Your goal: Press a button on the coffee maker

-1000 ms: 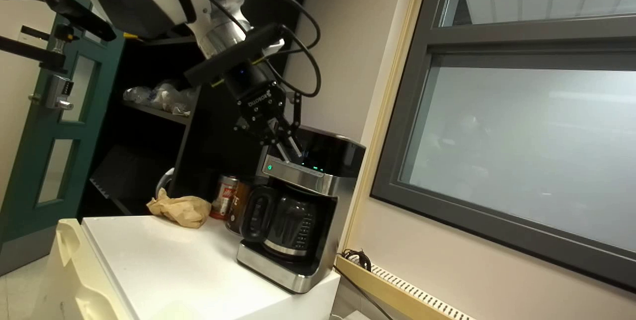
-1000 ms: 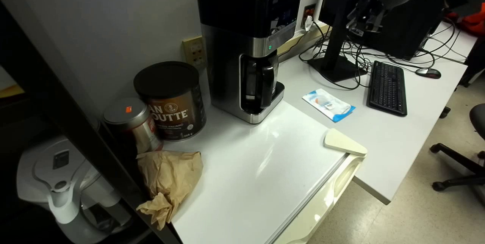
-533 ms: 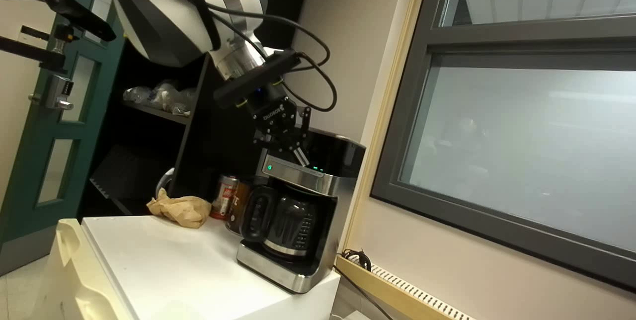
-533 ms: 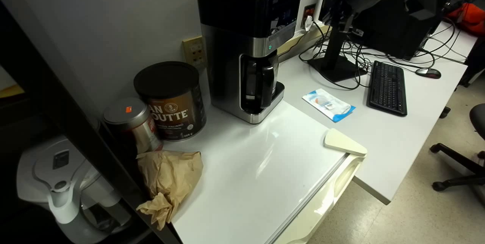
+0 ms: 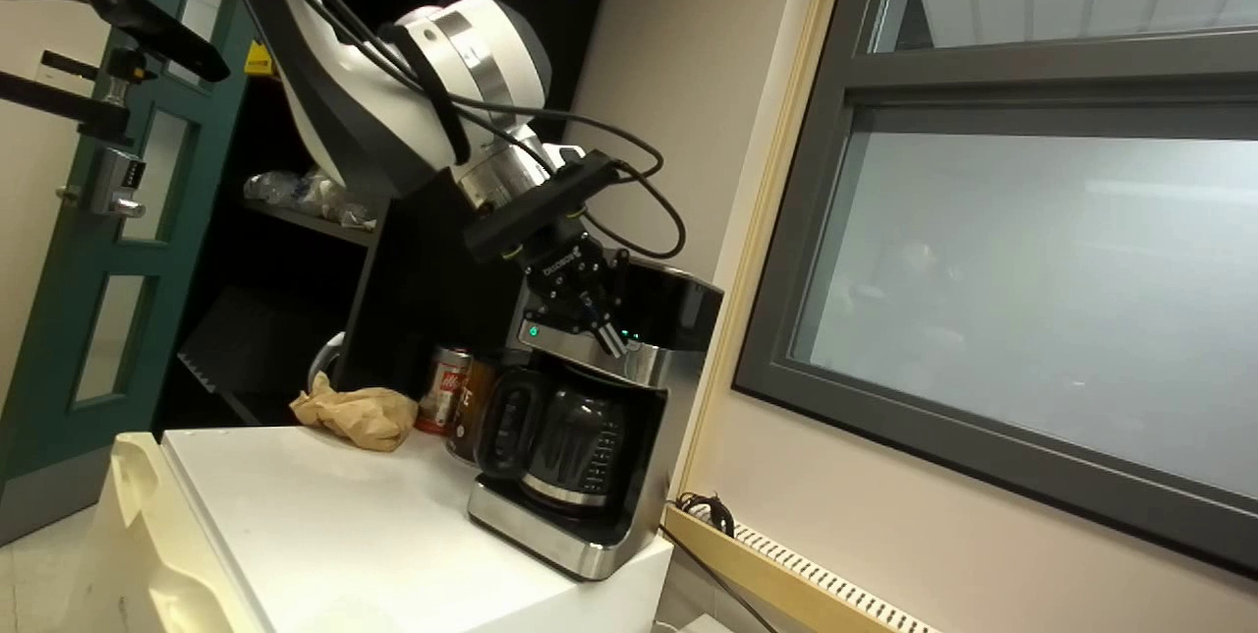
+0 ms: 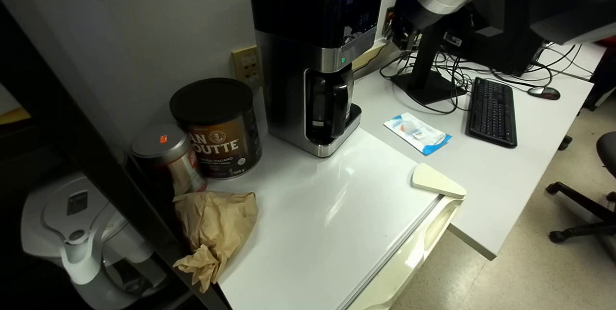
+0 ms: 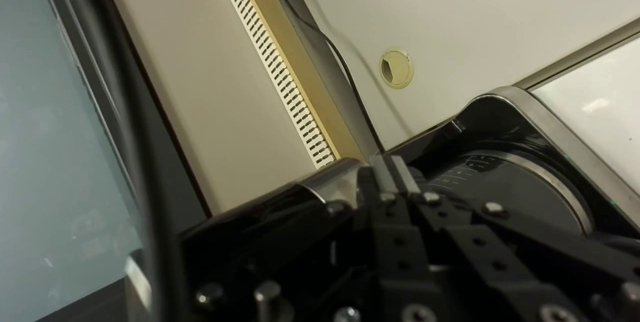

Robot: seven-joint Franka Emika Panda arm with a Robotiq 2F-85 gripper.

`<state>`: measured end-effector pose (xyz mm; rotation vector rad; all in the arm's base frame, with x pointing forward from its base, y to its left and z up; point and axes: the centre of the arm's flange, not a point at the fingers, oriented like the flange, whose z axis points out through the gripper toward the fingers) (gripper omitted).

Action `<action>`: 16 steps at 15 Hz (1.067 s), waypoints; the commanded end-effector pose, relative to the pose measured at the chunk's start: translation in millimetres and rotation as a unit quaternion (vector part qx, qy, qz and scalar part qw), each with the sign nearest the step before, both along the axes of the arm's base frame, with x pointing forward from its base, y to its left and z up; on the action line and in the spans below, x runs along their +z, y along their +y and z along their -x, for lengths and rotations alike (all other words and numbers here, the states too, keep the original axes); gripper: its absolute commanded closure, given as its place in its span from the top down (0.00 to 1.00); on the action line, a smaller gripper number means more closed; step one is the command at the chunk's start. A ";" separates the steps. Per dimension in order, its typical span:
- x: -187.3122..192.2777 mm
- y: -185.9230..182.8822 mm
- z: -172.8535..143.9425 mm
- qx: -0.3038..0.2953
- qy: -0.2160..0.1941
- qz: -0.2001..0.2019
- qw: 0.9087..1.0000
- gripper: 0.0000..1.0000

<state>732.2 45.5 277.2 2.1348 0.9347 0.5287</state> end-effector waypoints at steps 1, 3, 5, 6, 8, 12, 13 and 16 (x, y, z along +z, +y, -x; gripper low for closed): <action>-3.0 7.5 -30.3 0.019 -0.010 0.005 1.000 0.00; -3.3 11.5 -35.1 0.024 -0.013 0.008 1.000 0.00; -3.8 13.5 -38.9 0.027 -0.014 0.011 0.999 0.00; -4.3 13.0 -39.9 0.027 -0.013 0.012 0.999 0.00; -5.5 12.2 -40.7 0.027 -0.009 0.013 0.999 0.00; -4.0 11.9 -33.0 0.033 -0.006 0.012 0.999 0.00; -3.7 11.7 -28.4 0.034 -0.003 0.012 0.999 0.00; -4.6 11.1 -8.6 0.037 0.006 0.011 0.999 0.00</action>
